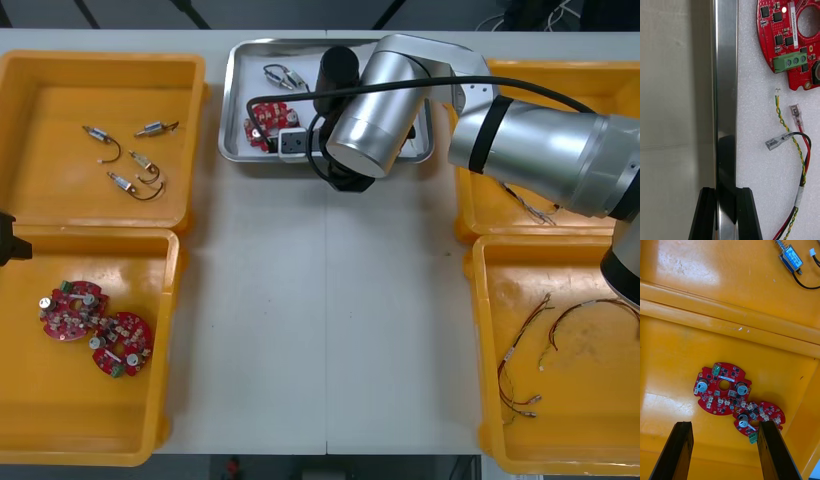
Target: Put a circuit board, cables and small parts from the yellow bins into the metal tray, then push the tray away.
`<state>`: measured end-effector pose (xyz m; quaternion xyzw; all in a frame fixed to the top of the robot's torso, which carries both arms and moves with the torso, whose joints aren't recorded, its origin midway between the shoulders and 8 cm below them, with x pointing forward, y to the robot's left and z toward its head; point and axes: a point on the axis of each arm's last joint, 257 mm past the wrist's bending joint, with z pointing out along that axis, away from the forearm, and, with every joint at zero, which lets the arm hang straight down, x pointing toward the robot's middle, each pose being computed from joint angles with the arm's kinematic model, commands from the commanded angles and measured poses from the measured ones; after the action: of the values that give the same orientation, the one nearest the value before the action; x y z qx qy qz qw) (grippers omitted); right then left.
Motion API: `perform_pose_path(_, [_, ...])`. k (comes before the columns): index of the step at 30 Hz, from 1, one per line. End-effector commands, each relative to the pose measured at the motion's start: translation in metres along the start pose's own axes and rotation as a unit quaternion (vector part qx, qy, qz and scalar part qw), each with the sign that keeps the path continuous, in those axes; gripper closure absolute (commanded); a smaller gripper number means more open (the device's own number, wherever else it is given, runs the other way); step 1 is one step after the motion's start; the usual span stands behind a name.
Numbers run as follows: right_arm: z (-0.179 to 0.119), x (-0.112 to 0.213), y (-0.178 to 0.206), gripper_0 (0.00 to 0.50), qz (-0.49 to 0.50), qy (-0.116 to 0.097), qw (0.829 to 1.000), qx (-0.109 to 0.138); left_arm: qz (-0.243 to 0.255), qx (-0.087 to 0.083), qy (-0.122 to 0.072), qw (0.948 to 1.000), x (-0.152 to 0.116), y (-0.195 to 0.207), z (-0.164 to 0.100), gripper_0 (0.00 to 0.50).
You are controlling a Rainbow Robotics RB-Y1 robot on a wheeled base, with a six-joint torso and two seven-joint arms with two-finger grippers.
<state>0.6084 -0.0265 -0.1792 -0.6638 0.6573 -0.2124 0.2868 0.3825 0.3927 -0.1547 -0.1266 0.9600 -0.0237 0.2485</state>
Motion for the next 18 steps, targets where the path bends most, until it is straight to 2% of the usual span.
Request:
perform_pose_path(1, [-0.020,-0.032,-0.039,0.500,-0.037,-0.024,0.998,0.048,0.063,-0.008,-0.008,0.9979,-0.003,0.003,-0.008,0.000])
perform_pose_path(6, [-0.019,-0.034,-0.056,0.500,-0.036,-0.035,0.996,0.071,0.063,-0.008,-0.008,0.9979,-0.003,0.003,-0.008,0.000])
perform_pose_path(18, [-0.015,-0.031,-0.077,0.500,-0.026,-0.047,0.994,0.099,0.063,-0.008,-0.008,0.9979,-0.003,0.003,-0.008,0.000])
